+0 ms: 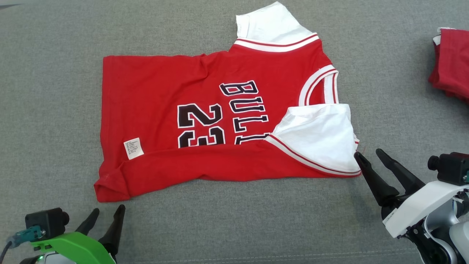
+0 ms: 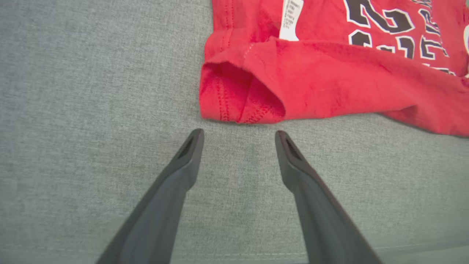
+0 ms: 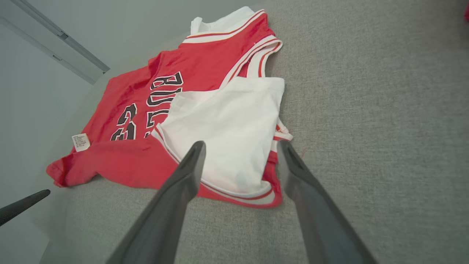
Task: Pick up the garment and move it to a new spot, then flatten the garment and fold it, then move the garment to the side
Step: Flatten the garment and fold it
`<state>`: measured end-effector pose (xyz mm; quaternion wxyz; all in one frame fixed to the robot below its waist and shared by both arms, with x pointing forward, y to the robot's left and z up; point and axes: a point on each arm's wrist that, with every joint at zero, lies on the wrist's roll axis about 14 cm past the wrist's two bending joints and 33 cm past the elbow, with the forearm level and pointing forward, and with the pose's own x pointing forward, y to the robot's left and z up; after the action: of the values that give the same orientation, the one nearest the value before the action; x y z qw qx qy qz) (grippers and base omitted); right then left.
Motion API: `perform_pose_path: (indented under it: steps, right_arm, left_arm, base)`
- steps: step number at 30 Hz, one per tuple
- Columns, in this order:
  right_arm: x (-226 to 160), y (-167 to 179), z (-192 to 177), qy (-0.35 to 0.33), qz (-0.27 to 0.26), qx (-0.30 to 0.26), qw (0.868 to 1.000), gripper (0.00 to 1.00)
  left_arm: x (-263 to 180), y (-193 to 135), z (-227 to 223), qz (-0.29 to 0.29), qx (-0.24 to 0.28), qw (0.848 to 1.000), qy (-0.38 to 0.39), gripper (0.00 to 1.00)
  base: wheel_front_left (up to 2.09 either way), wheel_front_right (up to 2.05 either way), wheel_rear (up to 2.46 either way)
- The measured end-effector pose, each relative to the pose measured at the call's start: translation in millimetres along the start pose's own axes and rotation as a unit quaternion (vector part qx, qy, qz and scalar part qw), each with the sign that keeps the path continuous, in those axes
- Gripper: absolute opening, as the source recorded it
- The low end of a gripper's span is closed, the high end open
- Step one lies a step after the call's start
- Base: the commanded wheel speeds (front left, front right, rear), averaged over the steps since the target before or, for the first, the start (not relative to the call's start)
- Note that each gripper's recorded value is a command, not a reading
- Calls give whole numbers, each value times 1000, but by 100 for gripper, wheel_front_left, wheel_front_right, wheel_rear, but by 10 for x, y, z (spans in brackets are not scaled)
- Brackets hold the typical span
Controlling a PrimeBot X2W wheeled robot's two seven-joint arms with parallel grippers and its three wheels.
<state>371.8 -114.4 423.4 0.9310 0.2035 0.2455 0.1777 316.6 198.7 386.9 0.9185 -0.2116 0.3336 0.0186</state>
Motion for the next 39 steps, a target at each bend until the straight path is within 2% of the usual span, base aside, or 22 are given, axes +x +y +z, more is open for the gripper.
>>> perform_pose_path:
  steps: [7, 18, 21, 22, 23, 26, 27, 28, 34, 39]
  right_arm:
    - [-26, -8, 4, -1, -3, -1, 1000, 100]
    - [-61, -49, -6, 0, -12, -3, 1000, 100]
    - [-63, -47, -1, -1, -12, -3, 1000, 100]
    - [-64, -46, 1, -1, -12, -3, 1000, 100]
    - [-65, -44, 4, -2, -11, -3, 1000, 100]
    - [-67, -46, 6, -2, -12, -3, 1000, 100]
    - [-68, -45, 6, -2, -12, -3, 1000, 100]
    - [-69, -45, 8, -3, -12, -3, 1000, 100]
    - [-75, -62, 11, -3, -17, -2, 1000, 100]
    - [-83, -66, 7, -3, -18, -1, 1000, 100]
  left_arm:
    - [66, -232, -33, -27, -20, 999, -5, 100]
    - [159, -231, 124, -27, -24, 999, -33, 100]
    - [187, -245, 166, -28, -26, 998, -41, 77]
    - [195, -245, 174, -28, -27, 998, -43, 66]
    - [203, -238, 169, -26, -27, 998, -42, 50]
    - [216, -212, 141, -22, -27, 999, -37, 33]
    - [221, -206, 131, -21, -27, 999, -35, 22]
    - [227, -198, 122, -20, -27, 999, -34, 0]
    - [277, -228, 158, -39, -4, 999, -24, 0]
    - [256, -108, 271, -53, 81, 995, 2, 0]
  base:
    - [0, 0, 0]
    - [0, 0, 0]
    - [0, 0, 0]
    - [0, 0, 0]
    - [0, 0, 0]
    - [0, 0, 0]
    - [0, 0, 0]
    - [0, 0, 0]
    - [0, 0, 0]
    - [0, 0, 0]
